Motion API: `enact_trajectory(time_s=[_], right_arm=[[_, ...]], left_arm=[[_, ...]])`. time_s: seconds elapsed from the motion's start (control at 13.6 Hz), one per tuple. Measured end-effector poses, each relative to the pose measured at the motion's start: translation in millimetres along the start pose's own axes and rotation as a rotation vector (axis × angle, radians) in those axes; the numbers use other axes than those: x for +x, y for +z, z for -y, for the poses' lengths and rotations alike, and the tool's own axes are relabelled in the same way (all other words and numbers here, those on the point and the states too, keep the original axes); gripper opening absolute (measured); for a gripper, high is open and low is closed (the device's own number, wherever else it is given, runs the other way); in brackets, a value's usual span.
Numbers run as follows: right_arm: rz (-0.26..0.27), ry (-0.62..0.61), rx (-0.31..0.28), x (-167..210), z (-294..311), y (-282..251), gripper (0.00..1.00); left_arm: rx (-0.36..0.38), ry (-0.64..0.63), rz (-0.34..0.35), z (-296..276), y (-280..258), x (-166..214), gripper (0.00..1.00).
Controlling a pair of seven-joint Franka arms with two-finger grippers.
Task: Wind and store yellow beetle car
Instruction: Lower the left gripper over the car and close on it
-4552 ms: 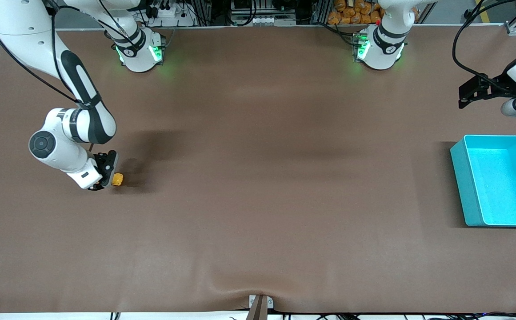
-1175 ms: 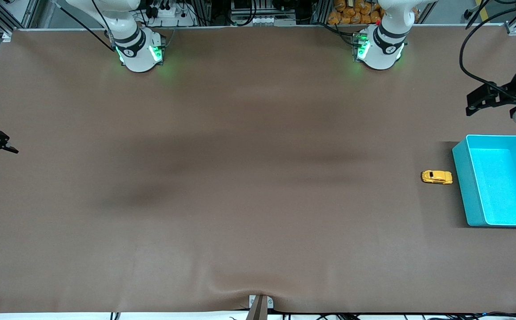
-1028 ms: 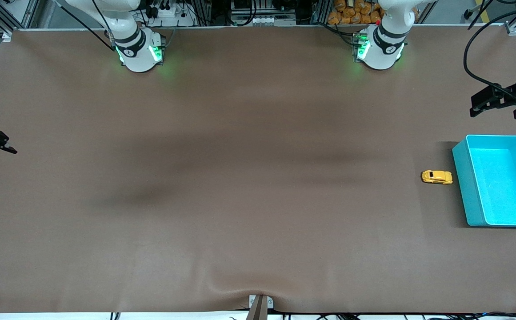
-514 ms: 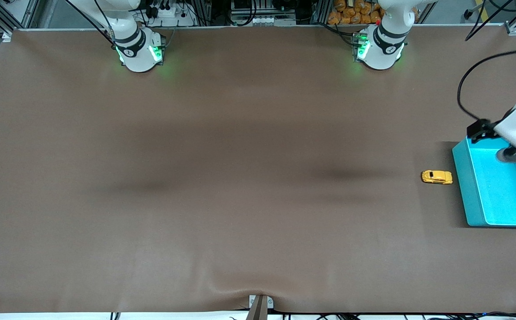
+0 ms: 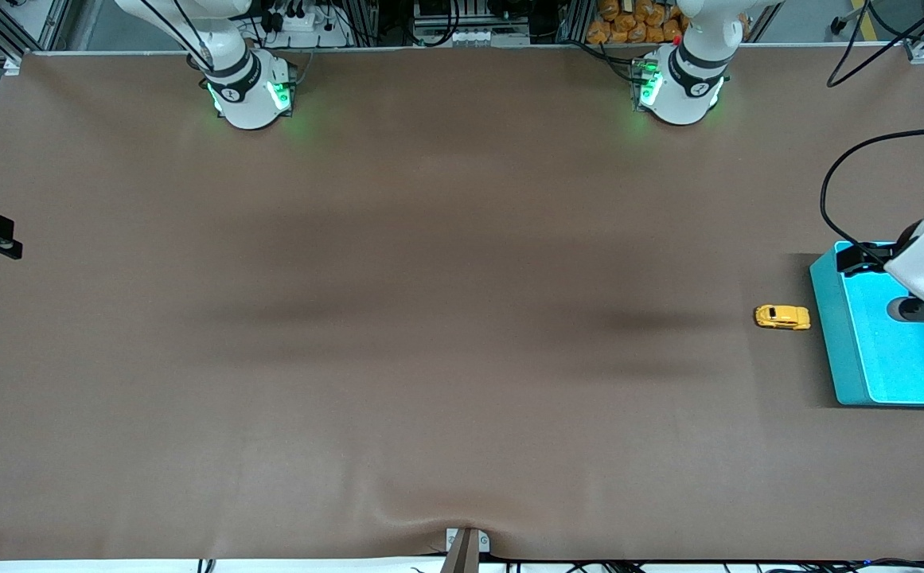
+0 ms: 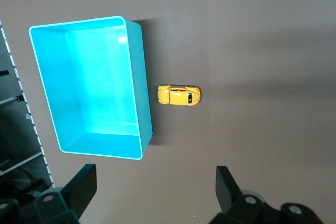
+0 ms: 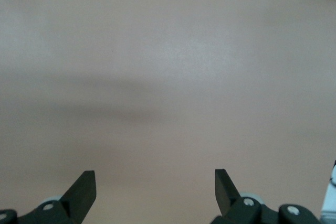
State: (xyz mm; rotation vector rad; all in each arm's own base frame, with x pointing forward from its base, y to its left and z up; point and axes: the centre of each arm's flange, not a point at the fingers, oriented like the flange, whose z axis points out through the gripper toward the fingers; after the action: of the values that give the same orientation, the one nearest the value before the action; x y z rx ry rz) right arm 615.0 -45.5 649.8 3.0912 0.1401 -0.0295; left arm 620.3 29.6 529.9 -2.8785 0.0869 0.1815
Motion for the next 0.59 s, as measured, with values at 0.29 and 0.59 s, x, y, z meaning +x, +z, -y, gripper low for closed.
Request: enact_trajectory(time_s=[0.29, 0.59], right_arm=[[-0.009, 0.082, 0.006, -9, 11, 4, 1.00], [-0.052, 0.110, 0.014, -38, 19, 14, 1.00]], left_arm=[[-0.135, -0.178, 0.045, 33, 34, -1, 1.00], [-0.208, -0.344, 0.105, 26, 97, -4, 1.00]])
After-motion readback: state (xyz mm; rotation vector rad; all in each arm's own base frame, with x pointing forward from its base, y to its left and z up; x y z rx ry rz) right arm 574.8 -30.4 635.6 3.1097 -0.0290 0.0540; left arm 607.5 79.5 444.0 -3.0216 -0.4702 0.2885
